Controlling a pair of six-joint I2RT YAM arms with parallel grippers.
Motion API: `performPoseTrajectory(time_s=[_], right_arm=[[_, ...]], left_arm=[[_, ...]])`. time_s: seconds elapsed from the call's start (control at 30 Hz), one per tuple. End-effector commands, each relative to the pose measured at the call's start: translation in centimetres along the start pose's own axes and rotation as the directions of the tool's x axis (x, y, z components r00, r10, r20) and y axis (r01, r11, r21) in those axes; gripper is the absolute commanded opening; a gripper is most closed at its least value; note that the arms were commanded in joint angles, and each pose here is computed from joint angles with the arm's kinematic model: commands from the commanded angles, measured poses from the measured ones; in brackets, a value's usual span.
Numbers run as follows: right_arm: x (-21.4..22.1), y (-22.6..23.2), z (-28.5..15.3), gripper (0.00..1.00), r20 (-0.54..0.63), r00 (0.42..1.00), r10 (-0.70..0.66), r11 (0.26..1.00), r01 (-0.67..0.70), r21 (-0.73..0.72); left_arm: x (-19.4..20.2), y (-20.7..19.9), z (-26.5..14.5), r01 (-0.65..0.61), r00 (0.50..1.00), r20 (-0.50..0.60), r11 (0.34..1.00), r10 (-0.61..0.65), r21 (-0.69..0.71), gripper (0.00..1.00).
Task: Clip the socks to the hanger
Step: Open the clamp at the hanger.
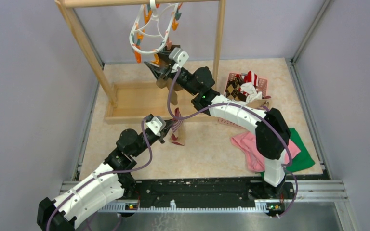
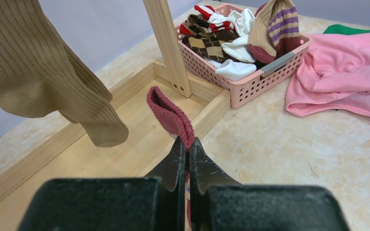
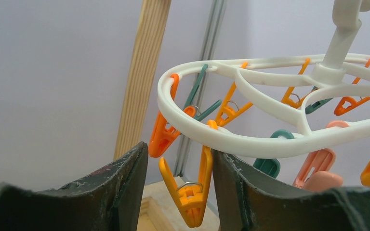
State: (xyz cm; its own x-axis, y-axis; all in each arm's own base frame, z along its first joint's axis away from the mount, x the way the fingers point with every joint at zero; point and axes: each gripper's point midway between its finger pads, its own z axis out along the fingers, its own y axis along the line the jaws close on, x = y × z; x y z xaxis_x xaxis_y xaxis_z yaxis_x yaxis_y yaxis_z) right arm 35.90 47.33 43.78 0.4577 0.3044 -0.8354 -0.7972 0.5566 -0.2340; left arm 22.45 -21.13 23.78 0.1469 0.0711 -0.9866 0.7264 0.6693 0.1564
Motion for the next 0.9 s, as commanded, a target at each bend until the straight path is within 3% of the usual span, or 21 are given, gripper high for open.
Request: performPoseTrajectory(time_s=[0.0,0.43,0.73,0.87], right_arm=[[-5.44,-0.97,-0.06,0.51,0.104,0.994,-0.010,1.000,0.007,0.028],[-5.61,-1.11,-0.25,0.46,0.094,0.996,-0.012,0.999,0.009,0.033],[-5.88,-0.96,-0.12,0.16,0.093,0.996,-0.012,1.000,0.010,0.022],[-5.90,-1.01,-0.12,0.07,0.091,0.996,-0.005,1.000,0.003,0.017]], left_arm=[[-1.89,0.10,0.24,0.000,0.998,0.065,1.000,-0.001,0.004,0.00],[-2.07,0.12,0.27,0.001,0.998,0.070,1.000,-0.001,0.006,0.00],[-2.25,0.16,0.25,0.000,0.997,0.074,1.000,-0.001,0.008,0.00],[-2.38,0.30,0.29,-0.001,0.997,0.078,1.000,0.000,0.004,0.00]])
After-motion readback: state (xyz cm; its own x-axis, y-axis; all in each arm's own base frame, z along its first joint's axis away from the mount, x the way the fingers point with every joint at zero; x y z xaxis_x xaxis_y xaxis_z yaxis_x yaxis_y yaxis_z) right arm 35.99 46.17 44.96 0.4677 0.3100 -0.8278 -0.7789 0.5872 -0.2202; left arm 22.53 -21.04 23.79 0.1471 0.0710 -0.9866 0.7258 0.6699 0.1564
